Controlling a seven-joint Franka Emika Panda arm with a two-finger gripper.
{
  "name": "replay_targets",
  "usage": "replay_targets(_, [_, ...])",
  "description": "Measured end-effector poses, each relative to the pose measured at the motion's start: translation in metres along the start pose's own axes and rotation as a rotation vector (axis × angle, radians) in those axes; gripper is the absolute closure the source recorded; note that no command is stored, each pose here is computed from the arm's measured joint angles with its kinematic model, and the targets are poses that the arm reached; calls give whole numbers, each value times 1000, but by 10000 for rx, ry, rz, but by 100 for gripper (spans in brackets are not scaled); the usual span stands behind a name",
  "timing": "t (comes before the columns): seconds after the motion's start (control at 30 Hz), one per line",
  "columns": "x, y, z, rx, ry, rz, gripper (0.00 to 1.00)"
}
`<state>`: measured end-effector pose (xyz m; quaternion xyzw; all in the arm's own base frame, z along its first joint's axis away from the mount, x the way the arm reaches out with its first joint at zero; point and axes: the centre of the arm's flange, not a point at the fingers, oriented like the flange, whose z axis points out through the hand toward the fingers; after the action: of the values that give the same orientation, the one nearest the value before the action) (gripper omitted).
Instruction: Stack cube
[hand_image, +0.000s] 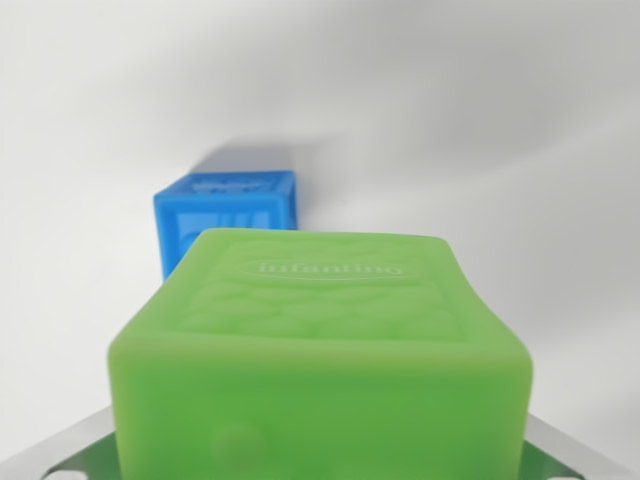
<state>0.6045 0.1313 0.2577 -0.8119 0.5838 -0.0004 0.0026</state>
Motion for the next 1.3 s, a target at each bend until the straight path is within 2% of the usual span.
replay_targets(0.7, [-30,-20,-19,-7,-11,-690,100])
replay_targets(0.83, [-34,-24,-22,12,-12,-794,100])
replay_targets(0.9, [-36,-24,-19,-7,-15,-816,100])
replay_targets(1.07, [-35,-25,2,-89,-28,-816,100])
replay_targets(1.17, [-35,-24,12,-99,-30,-817,100])
replay_targets(1.3, [-35,-25,20,-73,-28,-819,100])
